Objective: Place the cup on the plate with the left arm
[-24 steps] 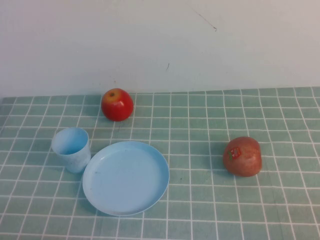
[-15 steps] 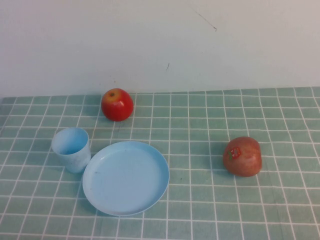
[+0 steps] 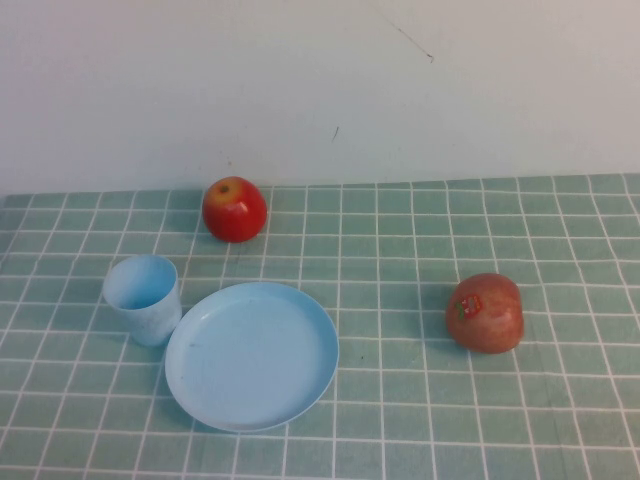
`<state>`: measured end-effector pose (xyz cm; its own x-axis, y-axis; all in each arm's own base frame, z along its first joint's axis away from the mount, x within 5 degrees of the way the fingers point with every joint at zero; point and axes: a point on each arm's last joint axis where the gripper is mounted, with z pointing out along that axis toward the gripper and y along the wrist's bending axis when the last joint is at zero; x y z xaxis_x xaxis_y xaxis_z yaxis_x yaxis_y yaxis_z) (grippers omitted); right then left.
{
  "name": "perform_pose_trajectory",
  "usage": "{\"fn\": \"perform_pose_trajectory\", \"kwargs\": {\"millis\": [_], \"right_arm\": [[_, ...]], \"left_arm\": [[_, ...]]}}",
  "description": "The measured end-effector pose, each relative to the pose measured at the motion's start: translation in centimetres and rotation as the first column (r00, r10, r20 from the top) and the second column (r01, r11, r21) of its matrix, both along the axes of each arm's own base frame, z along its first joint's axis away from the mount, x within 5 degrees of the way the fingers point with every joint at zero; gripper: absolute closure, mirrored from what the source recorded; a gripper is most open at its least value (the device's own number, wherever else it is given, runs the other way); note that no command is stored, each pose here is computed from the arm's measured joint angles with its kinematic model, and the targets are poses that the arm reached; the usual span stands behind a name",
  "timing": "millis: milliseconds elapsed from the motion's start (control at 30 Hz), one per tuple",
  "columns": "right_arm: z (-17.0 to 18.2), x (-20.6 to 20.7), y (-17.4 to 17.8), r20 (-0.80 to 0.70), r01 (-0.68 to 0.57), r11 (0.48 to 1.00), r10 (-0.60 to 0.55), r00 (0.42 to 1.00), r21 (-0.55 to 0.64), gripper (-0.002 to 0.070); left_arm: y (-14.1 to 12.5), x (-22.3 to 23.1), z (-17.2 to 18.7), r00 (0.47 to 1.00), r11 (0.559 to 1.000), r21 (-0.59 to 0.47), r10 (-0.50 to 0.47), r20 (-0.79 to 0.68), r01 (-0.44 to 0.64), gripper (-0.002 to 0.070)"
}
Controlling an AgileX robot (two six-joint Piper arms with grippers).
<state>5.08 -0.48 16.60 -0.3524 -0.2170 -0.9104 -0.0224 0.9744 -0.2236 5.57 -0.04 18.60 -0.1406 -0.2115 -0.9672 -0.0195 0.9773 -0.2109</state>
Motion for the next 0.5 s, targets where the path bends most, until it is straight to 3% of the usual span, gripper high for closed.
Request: {"fn": "perform_pose_trajectory", "kwargs": {"millis": [133,500], "right_arm": [[0.00,0.00,0.00,0.000,0.000,1.000,0.000,1.000,0.000,0.0678],[0.00,0.00,0.00,0.000,0.000,1.000,0.000,1.000,0.000,0.0678]], "left_arm": [[0.03,-0.25,-1.25,0.991,1.000,0.002,0.003,-0.135,-0.003,0.0676],[0.05,-0.25,-1.25,0.991,1.000,0.012,0.004,-0.135,-0.002,0.0676]]}}
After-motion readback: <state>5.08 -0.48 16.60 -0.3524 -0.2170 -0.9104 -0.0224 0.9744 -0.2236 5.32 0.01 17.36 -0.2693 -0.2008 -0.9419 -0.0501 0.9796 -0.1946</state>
